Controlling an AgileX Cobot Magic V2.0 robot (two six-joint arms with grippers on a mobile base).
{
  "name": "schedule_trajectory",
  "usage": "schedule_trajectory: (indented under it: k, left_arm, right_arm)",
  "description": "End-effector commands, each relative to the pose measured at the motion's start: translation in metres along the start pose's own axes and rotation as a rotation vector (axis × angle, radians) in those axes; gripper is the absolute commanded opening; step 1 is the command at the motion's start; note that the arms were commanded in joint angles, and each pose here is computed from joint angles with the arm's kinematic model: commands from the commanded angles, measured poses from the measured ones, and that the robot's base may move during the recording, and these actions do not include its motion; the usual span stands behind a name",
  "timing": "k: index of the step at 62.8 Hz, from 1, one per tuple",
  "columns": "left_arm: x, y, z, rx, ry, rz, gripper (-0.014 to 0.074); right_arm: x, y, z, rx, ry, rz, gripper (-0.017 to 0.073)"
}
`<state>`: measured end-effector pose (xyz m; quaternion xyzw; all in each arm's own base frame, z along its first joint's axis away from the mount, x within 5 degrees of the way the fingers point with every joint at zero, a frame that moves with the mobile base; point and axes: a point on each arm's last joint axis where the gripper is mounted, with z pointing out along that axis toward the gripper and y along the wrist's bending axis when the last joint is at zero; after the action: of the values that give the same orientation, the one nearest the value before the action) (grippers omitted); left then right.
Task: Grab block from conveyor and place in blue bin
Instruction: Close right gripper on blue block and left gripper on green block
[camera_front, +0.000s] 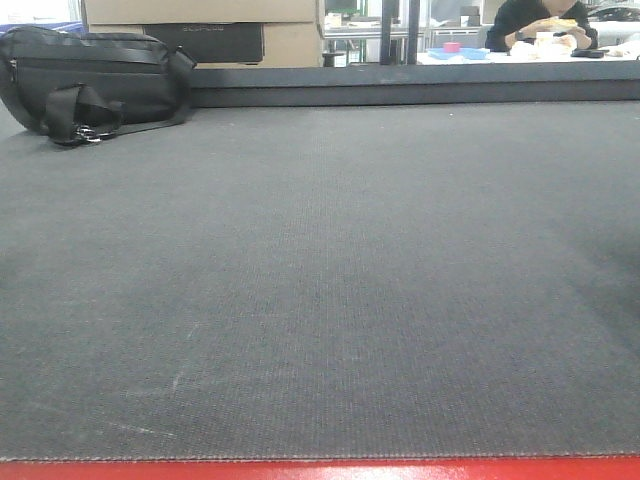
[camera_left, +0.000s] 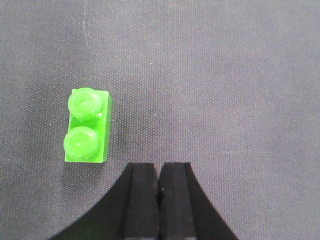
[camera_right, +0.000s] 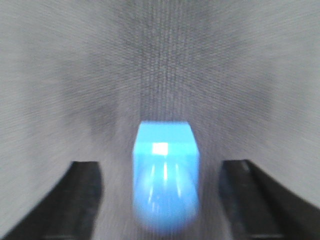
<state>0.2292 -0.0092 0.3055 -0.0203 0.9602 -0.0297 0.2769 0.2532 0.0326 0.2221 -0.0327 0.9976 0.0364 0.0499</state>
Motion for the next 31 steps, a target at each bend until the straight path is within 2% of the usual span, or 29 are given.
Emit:
schedule_trajectory:
  k: [1, 6, 11, 20, 28, 31]
  left_arm:
    - [-0.002, 0.0, -0.002, 0.007, -0.014, -0.015, -0.0111]
    - [-0.002, 0.0, -0.002, 0.01, -0.014, -0.018, -0.0111]
    - [-0.001, -0.001, -0.002, 0.02, -0.001, -0.028, -0.0111]
    - [0.004, 0.0, -0.004, 0.017, 0.082, -0.078, -0.0111]
    - [-0.001, 0.008, -0.005, -0.009, 0.172, -0.109, -0.0111]
    - [-0.005, 0.01, -0.005, -0.021, 0.179, -0.101, -0.0111]
  right_arm:
    - [-0.003, -0.002, 0.009, 0.01, -0.03, 0.001, 0.0314]
    - [-0.006, -0.003, 0.01, 0.012, -0.064, -0.001, 0.0253]
    - [-0.007, -0.003, 0.01, 0.012, -0.065, -0.001, 0.0142]
    - [-0.002, -0.003, 0.01, 0.012, -0.009, -0.001, -0.0171]
    - [-0.001, -0.002, 0.004, 0.012, -0.027, -0.002, -0.0162]
    - [-0.001, -0.002, -0.001, 0.009, -0.04, -0.002, -0.0162]
